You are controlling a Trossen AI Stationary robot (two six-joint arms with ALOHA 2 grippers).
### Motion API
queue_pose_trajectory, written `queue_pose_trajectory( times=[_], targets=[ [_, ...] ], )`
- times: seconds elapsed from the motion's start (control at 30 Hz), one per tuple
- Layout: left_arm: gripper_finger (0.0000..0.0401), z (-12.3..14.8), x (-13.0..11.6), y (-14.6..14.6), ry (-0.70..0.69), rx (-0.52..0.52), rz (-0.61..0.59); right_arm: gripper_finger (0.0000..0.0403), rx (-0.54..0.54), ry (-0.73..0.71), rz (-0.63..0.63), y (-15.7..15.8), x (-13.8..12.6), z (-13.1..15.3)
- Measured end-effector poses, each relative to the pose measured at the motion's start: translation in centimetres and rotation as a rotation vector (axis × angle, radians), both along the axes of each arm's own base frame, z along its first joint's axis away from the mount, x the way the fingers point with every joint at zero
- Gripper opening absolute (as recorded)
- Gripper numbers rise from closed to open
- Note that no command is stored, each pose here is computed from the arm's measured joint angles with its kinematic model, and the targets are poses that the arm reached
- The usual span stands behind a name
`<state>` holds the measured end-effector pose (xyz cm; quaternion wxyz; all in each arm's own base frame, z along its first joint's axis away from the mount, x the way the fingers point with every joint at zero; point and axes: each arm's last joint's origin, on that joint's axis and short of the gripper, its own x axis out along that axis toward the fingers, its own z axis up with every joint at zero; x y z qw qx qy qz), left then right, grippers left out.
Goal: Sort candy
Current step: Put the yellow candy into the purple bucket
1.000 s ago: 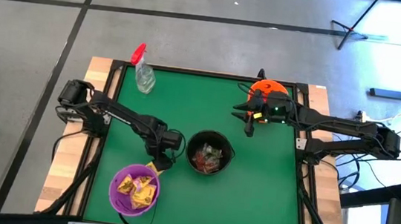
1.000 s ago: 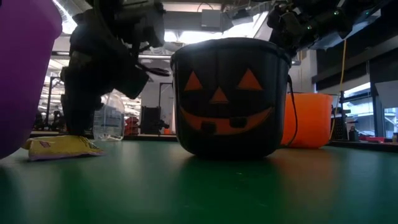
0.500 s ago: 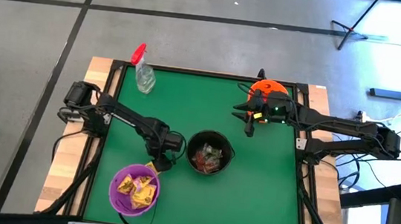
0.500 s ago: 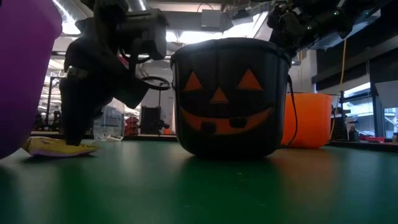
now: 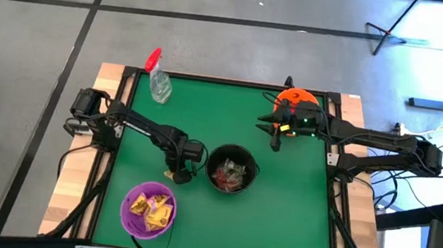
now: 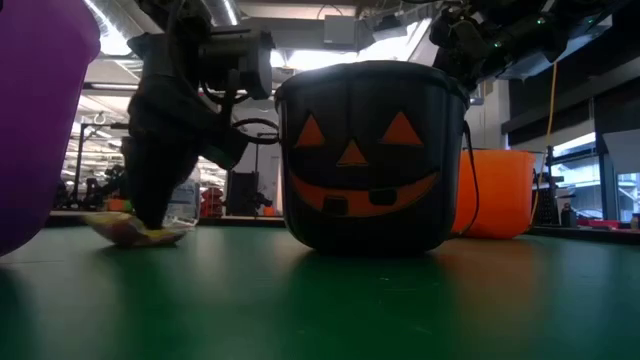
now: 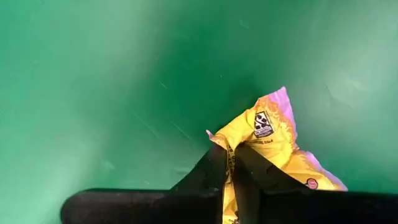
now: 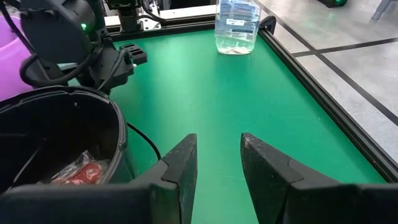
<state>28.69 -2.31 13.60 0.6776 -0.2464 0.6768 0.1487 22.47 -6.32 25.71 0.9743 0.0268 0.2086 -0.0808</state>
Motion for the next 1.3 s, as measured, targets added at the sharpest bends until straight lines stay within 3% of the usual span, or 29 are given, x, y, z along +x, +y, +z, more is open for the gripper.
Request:
queue_pose_trajectory(
  times=[0.23,0.53,0.8,1.0,1.3],
  targets=[
    [0.0001,1.2,0.7,1.6,0.023,0.099,-0.03,0.0122,-0.001,0.0,0.0,0.0,0.0,0.0],
    [0.0,7.2,2.3,3.4,0.092,0.236,-0.086,0.0122,-0.005,0.021,-0.016,0.0,-0.1,-0.2],
    [0.0,13.2,2.6,0.4,0.041,0.249,-0.207,0.0122,-0.001,0.037,-0.017,0.0,-0.2,-0.3],
    [0.0,17.7,-0.2,-3.6,-0.141,0.275,-0.27,0.0122,0.0,0.038,-0.018,0.0,-0.2,-0.3],
    [0.0,21.7,-5.9,-9.0,-0.348,0.226,-0.137,0.0122,0.008,0.035,-0.021,0.0,-0.1,-0.3]
  ],
)
